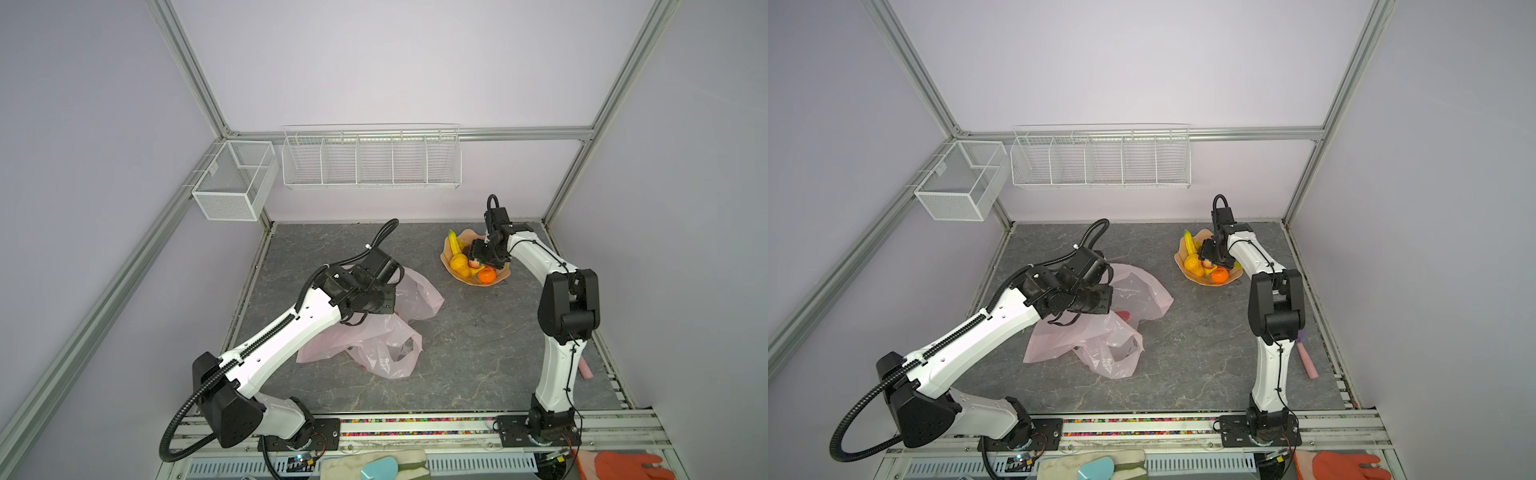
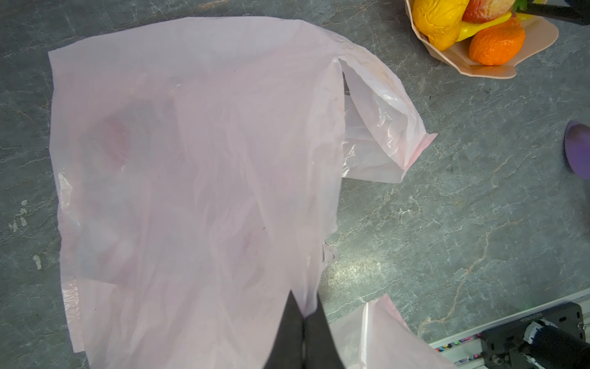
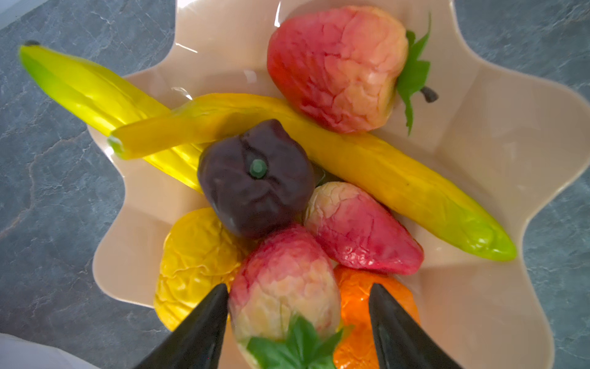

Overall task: Place the fruits into the plastic bag
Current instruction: Pick up the fruit from the plate, then place the fruit in the plastic bag.

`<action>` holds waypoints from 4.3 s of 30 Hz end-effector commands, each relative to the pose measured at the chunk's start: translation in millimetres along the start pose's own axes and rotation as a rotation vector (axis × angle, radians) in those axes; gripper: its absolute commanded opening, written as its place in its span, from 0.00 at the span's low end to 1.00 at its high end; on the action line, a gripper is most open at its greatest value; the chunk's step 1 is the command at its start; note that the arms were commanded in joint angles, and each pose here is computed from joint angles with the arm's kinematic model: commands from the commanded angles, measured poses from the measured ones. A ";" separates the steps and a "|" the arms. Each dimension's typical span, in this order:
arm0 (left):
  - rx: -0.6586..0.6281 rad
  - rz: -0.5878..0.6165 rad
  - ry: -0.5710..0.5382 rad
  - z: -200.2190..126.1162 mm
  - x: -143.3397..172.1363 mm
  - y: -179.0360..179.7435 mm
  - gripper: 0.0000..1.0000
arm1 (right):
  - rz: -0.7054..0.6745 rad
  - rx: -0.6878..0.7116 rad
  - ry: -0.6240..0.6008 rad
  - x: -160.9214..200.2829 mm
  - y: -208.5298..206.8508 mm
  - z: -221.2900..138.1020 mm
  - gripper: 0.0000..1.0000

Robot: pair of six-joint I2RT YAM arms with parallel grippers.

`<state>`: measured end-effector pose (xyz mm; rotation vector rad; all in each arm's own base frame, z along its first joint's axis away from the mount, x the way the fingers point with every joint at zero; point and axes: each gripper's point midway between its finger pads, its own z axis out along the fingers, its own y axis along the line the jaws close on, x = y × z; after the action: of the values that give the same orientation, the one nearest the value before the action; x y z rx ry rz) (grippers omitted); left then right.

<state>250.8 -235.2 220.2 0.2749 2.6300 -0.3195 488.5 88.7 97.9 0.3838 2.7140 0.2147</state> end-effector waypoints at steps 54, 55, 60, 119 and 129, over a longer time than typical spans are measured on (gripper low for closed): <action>0.079 -0.004 -0.013 -5.1 -8.6 -13.0 0.00 | 0.274 -0.634 -0.036 168.7 35.5 -150.0 0.40; 0.082 -0.005 -0.011 -4.7 -8.6 -13.4 0.00 | 0.276 -0.643 -0.028 175.1 35.4 -150.6 0.40; 0.093 -0.006 -0.005 -1.5 -9.0 -16.4 0.00 | 0.280 -0.677 0.015 207.1 34.9 -147.0 0.39; 0.259 -0.005 -0.017 -10.7 -12.2 -44.3 0.00 | 0.182 -0.885 0.314 281.0 247.4 -67.9 0.33; 0.293 -0.010 0.000 -10.2 -7.1 -48.6 0.00 | 0.167 -0.860 0.301 261.5 258.5 -57.4 0.33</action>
<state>245.8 -283.0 242.7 0.3543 2.5712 -0.6923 289.2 402.6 113.9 0.3208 2.5237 1.5157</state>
